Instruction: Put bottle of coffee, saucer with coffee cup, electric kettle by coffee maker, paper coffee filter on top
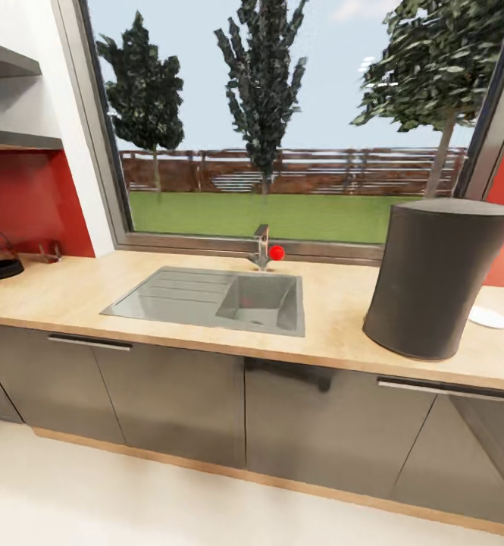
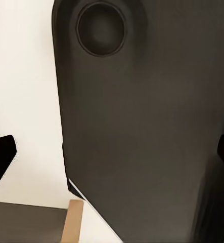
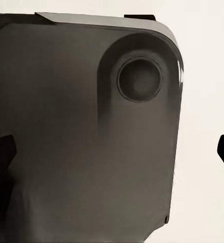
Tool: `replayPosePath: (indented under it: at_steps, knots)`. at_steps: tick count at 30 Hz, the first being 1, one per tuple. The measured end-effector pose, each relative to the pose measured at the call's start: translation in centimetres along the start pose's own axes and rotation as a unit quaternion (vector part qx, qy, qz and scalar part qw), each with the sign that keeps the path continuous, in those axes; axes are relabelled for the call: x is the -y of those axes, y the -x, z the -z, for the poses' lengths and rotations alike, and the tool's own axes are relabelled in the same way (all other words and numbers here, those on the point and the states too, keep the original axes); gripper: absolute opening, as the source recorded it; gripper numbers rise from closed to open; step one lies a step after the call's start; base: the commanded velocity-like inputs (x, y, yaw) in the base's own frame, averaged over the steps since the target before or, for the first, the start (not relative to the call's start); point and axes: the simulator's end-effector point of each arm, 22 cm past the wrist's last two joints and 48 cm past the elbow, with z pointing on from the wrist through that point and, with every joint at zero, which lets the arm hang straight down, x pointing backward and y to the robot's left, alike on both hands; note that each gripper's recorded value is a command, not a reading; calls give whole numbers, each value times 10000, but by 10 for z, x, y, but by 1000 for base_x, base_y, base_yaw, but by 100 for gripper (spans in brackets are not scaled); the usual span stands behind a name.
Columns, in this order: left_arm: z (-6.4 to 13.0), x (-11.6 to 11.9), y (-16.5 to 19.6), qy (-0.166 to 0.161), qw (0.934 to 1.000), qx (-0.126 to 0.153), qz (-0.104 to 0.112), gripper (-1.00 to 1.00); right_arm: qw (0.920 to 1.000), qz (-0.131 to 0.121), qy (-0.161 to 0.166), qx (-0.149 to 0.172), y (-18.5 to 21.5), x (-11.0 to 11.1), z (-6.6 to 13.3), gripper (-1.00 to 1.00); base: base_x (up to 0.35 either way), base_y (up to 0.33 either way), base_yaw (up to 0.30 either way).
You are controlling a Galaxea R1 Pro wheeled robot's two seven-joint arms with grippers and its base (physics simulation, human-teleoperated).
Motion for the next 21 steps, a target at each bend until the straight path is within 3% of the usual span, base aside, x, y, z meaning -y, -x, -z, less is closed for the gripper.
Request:
replayPosePath:
  at_steps: [16, 21]
  knots:
    - [0, 0, 4, 0, 10000, 35, 6, 100, 10000, 2, 5, -80, -6, -1, 0, 100, 237, 249, 216]
    - [1, 0, 20, 1, 9991, 421, 19, 100, 9999, 2, 28, -106, -8, -3, 0, 100, 191, 284, 211]
